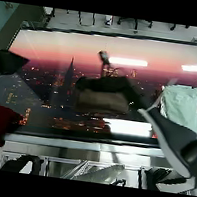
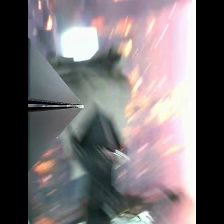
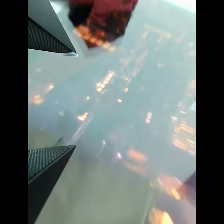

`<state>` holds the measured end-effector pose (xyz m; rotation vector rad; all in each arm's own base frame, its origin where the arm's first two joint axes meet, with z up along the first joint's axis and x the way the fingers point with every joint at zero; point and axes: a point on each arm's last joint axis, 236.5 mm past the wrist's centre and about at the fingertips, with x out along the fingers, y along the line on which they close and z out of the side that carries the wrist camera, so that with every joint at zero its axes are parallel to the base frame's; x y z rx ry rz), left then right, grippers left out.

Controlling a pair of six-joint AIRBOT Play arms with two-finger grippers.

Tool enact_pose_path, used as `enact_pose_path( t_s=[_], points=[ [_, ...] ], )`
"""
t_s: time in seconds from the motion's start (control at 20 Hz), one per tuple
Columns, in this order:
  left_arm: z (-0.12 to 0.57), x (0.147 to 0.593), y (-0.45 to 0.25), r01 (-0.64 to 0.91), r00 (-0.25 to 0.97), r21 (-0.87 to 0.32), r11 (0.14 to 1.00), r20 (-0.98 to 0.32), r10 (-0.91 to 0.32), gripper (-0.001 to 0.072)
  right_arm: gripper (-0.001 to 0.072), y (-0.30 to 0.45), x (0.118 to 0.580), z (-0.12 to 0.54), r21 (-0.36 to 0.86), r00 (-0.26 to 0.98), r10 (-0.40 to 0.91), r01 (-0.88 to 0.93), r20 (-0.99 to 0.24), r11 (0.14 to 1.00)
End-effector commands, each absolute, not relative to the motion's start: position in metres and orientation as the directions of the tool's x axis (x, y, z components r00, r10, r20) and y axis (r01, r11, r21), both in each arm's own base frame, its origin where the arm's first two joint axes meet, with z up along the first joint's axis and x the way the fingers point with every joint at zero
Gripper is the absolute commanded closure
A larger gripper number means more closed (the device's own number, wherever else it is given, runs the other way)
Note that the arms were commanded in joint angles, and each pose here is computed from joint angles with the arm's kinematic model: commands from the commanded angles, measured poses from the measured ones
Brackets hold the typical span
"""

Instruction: Fold the shirts.

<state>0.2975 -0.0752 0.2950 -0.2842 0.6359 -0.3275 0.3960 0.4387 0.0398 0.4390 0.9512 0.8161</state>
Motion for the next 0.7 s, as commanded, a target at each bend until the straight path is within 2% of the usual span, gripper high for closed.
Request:
enact_pose_path(
  t_s=[0.0,0.15,0.35,0.5,0.65],
  points=[
    [0.3,0.253,-0.033,0.063,0.885,-0.313,0.948,-0.421,-0.198,0.069,0.0098,0.483,0.384,-0.019,0.617,0.361,0.743,-0.415,-0.563,0.669],
    [0.284,0.233,-0.02,-0.018,0.905,-0.314,0.949,-0.409,-0.118,0.0691,0.0097,0.414,0.414,0.011,0.609,0.331,0.72,-0.385,-0.61,0.693],
    [0.269,0.226,-0.016,-0.051,0.908,-0.318,0.947,-0.41,-0.089,0.069,0.0092,0.261,0.45,0.056,0.569,0.344,0.631,-0.273,-0.695,0.776],
    [0.269,0.226,-0.016,-0.049,0.909,-0.317,0.947,-0.408,-0.09,0.069,0.0092,0.147,0.441,0.038,0.552,0.265,0.548,-0.065,-0.793,0.831],
    [0.269,0.226,-0.016,-0.05,0.908,-0.317,0.947,-0.409,-0.089,0.069,0.0092,0.109,0.423,-0.004,0.572,0.177,0.557,0.051,-0.812,0.819]
  ],
)
